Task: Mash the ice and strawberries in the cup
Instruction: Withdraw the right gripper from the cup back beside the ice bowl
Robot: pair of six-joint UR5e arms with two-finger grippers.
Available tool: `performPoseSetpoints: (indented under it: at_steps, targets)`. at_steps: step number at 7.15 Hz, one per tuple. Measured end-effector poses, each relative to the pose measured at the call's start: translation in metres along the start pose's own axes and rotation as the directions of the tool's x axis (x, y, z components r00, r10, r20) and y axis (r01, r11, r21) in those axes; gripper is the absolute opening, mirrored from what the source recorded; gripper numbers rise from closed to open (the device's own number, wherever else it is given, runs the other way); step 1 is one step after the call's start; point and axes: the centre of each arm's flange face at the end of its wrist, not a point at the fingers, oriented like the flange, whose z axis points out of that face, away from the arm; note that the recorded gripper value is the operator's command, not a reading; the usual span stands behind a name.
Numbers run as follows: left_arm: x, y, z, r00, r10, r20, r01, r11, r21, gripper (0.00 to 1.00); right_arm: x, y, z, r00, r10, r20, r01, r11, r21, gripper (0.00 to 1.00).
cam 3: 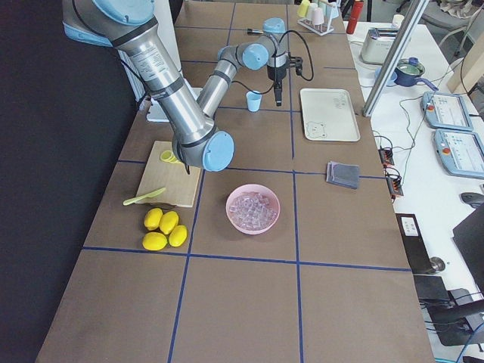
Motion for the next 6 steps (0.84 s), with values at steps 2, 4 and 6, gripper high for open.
performPoseSetpoints:
  at_steps: [2, 4, 6]
  targets:
    - [0.033, 0.007, 0.022, 0.999, -0.036, -0.033, 0.036, 0.999, 0.004, 1.00, 0.112, -0.025, -0.014, 0.998, -0.063, -0.010, 0.063, 0.998, -0.024, 0.99]
    - [0.044, 0.008, 0.034, 1.000, -0.029, 0.004, 0.029, 0.999, 0.037, 1.00, 0.219, -0.034, -0.010, 0.991, -0.125, -0.055, 0.122, 0.991, -0.055, 0.99]
    - [0.073, 0.016, 0.062, 0.998, -0.054, 0.041, 0.052, 0.997, 0.055, 1.00, 0.301, -0.031, -0.002, 0.987, -0.149, -0.059, 0.145, 0.988, -0.058, 0.99]
